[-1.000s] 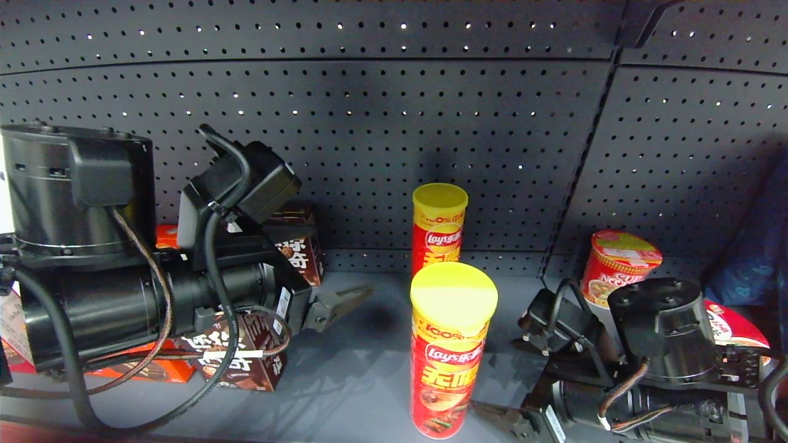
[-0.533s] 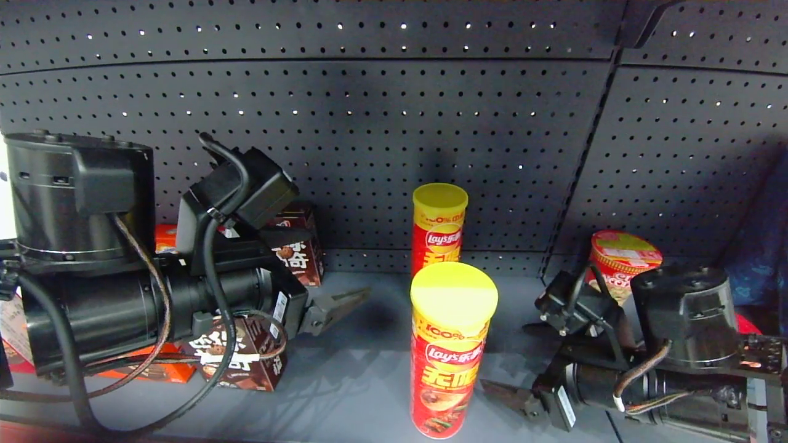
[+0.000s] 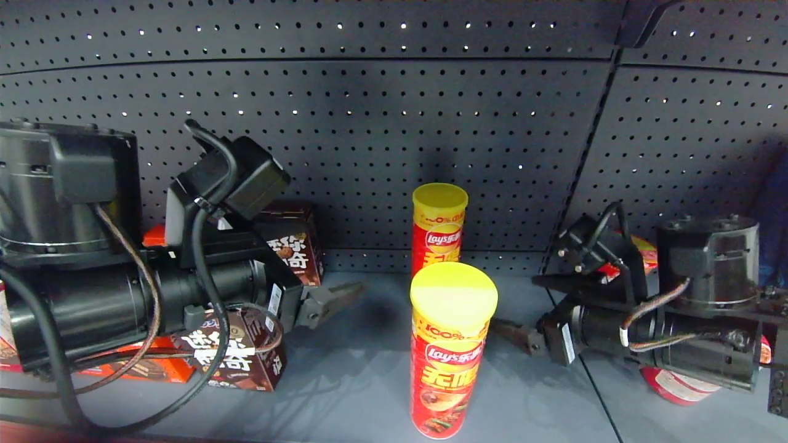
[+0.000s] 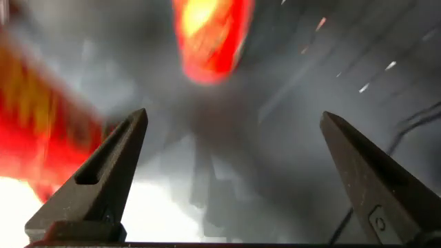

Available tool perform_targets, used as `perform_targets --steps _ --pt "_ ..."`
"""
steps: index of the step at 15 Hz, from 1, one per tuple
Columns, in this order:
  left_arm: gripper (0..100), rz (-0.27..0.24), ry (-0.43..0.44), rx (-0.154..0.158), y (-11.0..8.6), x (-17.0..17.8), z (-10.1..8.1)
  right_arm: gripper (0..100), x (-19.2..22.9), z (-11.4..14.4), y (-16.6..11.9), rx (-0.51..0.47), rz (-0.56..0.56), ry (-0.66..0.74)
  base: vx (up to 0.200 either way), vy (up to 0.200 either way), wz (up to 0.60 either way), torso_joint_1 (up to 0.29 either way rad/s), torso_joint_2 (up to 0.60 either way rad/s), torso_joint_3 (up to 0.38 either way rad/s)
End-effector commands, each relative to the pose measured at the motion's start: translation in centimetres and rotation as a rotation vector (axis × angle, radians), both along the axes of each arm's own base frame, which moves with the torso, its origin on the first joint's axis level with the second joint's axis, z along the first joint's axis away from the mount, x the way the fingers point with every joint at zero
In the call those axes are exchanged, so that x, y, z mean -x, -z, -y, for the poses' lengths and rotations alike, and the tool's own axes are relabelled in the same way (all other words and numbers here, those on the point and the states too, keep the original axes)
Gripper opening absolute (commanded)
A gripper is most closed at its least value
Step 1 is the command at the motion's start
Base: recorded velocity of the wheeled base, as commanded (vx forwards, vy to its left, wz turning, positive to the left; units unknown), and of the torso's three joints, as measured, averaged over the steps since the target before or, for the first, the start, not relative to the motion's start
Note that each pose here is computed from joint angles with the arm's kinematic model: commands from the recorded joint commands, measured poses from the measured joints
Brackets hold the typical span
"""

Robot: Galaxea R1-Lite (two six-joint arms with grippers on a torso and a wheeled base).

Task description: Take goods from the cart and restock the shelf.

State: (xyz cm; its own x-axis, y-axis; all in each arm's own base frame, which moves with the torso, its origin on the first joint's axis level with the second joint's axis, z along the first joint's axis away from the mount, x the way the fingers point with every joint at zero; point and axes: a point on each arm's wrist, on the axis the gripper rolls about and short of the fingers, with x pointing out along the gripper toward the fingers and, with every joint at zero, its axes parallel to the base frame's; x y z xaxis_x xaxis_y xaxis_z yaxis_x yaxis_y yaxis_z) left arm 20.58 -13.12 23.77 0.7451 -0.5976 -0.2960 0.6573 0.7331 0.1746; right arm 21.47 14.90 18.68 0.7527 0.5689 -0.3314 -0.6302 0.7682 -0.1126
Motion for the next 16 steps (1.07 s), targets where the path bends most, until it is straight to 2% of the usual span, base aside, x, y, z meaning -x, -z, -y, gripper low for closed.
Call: perform_targets --steps 1,4,5,6,7,9,11,12,14,16 --pt "100 0.053 -0.007 0.034 -1.7 0.6 -0.5 100 -1.0 0.8 -4.1 -0.079 0.122 0.048 0.0 0.0 0.0 0.0 0.0 0.0" --pt "100 0.136 -0.112 0.076 -3.6 1.4 -3.7 100 0.4 2.5 -6.7 -0.131 0.206 0.089 0.0 0.0 0.0 0.0 0.0 0.0" --pt "100 0.17 -0.169 0.106 -4.0 2.0 -5.3 100 1.1 3.4 -6.8 -0.139 0.22 0.11 0.0 0.0 0.0 0.0 0.0 0.0" --pt "100 0.182 -0.201 0.129 -4.1 2.5 -6.2 100 1.5 4.1 -6.8 -0.141 0.229 0.131 0.0 0.0 0.0 0.0 0.0 0.0" --pt "100 0.204 -0.254 0.167 -4.1 4.0 -7.7 100 2.5 5.6 -7.0 -0.148 0.254 0.169 0.0 0.0 0.0 0.0 0.0 0.0" --pt "100 0.222 -0.34 0.196 -3.1 7.1 -9.9 100 4.5 7.9 -6.9 -0.151 0.284 0.23 0.0 0.0 0.0 0.0 0.0 0.0" --pt "100 0.26 -0.416 0.205 -1.1 11.2 -11.5 100 7.3 10.2 -6.5 -0.156 0.322 0.306 0.0 0.0 0.0 0.0 0.0 0.0" --pt "100 0.268 -0.424 0.206 -0.3 12.4 -11.7 100 8.0 11.0 -6.1 -0.154 0.332 0.34 0.0 0.0 0.0 0.0 0.0 0.0" --pt "100 0.29 -0.447 0.213 1.5 14.7 -12.1 100 10.0 12.8 -5.1 -0.145 0.357 0.437 0.0 0.0 0.0 0.0 0.0 0.0" --pt "100 0.296 -0.492 0.209 2.0 15.1 -12.3 100 11.9 14.0 -4.2 -0.141 0.385 0.515 0.0 0.0 0.0 0.0 0.0 0.0"
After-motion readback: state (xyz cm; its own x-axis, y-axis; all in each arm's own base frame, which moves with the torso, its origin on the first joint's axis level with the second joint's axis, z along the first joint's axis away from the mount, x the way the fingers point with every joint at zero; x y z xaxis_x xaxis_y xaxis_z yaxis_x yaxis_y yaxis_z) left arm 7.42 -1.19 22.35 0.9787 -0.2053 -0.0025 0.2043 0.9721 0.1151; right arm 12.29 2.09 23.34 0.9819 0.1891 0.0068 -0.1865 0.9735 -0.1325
